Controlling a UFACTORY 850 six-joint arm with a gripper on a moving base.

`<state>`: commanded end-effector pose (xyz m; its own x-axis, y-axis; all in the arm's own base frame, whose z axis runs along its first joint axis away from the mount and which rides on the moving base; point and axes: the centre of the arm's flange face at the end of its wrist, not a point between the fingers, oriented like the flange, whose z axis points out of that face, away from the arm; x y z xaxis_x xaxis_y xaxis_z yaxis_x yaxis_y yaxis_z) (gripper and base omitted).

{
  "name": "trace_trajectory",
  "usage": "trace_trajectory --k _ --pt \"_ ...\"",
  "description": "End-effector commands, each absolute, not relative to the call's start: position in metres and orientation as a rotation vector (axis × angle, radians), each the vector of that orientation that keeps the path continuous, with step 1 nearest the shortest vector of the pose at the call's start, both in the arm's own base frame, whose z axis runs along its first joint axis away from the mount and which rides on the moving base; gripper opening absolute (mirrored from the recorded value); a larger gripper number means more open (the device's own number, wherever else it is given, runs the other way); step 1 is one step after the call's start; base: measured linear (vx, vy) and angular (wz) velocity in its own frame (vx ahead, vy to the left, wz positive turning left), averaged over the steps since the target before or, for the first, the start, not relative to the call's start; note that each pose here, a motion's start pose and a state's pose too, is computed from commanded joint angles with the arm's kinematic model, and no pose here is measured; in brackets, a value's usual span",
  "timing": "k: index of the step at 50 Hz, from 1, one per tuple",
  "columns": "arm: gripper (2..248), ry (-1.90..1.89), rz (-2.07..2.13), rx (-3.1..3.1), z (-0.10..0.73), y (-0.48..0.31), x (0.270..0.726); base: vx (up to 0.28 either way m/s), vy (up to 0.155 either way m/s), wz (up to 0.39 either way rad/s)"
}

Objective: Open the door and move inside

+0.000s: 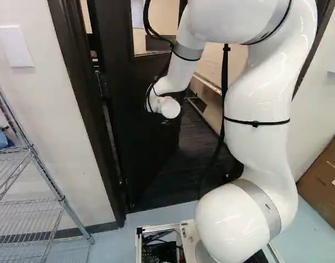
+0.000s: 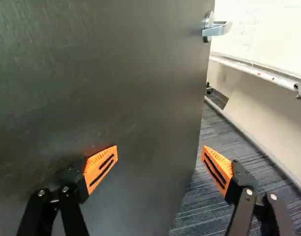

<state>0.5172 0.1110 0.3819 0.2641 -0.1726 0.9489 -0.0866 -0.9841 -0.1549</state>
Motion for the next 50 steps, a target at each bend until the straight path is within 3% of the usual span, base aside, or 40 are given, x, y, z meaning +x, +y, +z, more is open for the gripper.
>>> trace_trajectory --k 50 --pt "247 0.039 -1.860 -2.361 0.376 0.163 0.571 0.000 0.000 0.000"
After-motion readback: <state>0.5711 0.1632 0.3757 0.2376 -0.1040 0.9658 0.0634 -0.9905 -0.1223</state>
